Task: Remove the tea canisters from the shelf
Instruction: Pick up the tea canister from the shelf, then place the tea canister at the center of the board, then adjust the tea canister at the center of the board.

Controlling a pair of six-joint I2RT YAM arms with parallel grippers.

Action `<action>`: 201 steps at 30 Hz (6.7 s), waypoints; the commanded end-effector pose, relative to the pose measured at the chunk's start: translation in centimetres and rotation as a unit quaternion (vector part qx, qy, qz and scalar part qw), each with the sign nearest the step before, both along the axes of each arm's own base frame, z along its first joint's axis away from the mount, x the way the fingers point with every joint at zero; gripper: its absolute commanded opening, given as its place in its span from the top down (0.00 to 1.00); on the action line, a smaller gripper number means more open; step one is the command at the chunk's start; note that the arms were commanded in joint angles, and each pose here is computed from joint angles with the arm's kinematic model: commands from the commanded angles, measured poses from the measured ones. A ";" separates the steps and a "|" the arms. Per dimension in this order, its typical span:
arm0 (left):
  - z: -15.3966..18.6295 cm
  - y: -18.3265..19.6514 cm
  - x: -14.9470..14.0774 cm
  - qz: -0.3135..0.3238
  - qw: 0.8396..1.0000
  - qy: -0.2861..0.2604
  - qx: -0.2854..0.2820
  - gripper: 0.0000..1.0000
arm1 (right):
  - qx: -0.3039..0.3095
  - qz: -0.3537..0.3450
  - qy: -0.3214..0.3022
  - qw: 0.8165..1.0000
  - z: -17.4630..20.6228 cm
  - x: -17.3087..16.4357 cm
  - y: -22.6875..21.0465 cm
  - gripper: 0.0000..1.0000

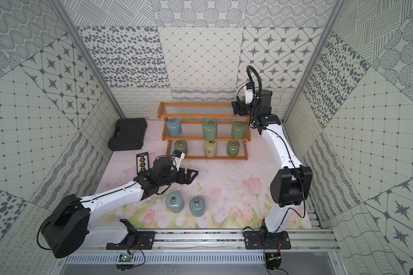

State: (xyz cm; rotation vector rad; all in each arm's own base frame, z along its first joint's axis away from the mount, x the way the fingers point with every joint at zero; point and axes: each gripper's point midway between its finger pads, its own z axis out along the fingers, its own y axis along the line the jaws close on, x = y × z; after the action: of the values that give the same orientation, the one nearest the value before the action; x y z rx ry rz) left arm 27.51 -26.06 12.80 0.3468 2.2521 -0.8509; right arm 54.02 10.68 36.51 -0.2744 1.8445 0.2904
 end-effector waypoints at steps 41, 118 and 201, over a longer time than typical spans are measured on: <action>3.0 -0.7 1.6 -0.006 0.999 -0.045 0.001 0.00 | 0.021 0.051 -0.073 0.996 -3.1 -17.7 6.3 0.31; -0.4 4.7 -2.3 0.074 0.996 0.027 0.030 0.00 | 0.004 0.102 0.069 0.992 -28.4 -35.9 11.6 0.10; -4.5 6.6 -7.5 0.083 0.967 0.118 0.211 0.06 | -0.067 0.063 0.447 0.890 -28.2 -38.4 8.8 0.38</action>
State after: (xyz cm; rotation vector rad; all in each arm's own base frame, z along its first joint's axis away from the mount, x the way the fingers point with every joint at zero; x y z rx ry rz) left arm 19.11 -19.70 7.80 0.2217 2.6662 -0.3761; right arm 16.65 20.71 8.96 -0.4246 2.7262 0.4517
